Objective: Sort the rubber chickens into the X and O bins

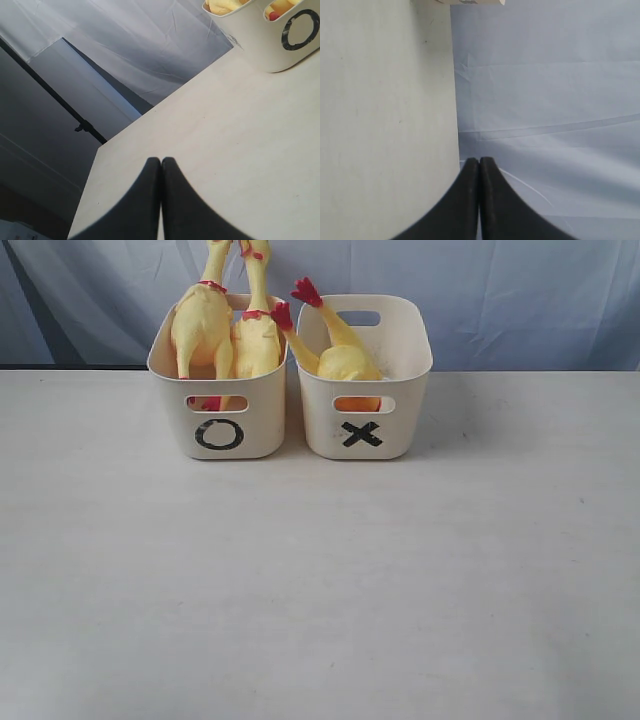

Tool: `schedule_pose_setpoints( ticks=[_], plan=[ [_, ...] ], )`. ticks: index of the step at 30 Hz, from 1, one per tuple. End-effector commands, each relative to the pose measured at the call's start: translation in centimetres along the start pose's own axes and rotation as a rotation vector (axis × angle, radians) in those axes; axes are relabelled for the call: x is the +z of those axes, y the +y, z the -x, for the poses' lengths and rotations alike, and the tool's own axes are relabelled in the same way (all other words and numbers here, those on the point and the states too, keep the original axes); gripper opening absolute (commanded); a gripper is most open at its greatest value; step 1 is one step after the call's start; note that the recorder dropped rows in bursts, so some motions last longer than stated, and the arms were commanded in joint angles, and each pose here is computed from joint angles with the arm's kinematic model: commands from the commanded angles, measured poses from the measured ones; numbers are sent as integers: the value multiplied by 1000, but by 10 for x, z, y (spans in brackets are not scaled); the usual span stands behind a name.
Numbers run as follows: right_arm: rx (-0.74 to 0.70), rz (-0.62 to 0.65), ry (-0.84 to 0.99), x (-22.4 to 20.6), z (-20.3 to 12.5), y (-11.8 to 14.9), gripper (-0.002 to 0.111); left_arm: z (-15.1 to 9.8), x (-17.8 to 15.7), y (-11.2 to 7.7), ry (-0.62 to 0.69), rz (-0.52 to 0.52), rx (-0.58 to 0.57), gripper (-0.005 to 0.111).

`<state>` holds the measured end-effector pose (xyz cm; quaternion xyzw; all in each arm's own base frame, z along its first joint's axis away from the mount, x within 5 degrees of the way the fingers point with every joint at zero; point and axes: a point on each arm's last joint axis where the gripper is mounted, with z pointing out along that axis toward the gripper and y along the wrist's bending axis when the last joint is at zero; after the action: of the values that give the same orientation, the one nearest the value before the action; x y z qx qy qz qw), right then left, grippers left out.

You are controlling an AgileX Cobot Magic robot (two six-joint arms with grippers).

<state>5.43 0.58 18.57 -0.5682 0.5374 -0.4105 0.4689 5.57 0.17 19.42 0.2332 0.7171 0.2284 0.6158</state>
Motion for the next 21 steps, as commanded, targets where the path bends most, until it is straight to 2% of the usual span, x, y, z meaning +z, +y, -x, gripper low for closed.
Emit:
schedule_pose_setpoints(
  ticks=[1, 2, 3, 4, 6, 9, 11, 14, 17, 21],
  plan=[
    [271, -15, -7, 0, 1, -1, -1, 0, 0, 0, -10, 12, -7, 0],
    [514, -13, -18, 0, 1, -1, -1, 0, 0, 0, -10, 12, -11, 0],
    [670, -18, -29, 0, 2, -2, -1, 0, 0, 0, -10, 12, -11, 0],
    [926, -22, -40, 0, 2, -2, -1, 0, 0, 0, -11, 13, -11, 0],
    [1155, -14, -43, 0, 3, -2, -1, 0, 0, 0, -13, 11, -27, 0],
    [1228, -12, -46, 0, 3, -2, -1, 1, 0, -1, -22, 1, -91, 0],
    [1245, -12, -46, 0, 3, -2, -1, 2, 0, -2, -33, -13, -256, 0],
    [1248, -12, -46, 0, 3, -2, -1, 3, 0, -2, -36, -19, -388, 0],
    [1334, -8, -46, 0, 3, -2, -1, 3, 0, -2, -35, -22, -547, 0],
    [1422, -6, -46, 0, 3, -2, -1, 3, 0, -2, -34, -24, -640, 0]
  ],
)
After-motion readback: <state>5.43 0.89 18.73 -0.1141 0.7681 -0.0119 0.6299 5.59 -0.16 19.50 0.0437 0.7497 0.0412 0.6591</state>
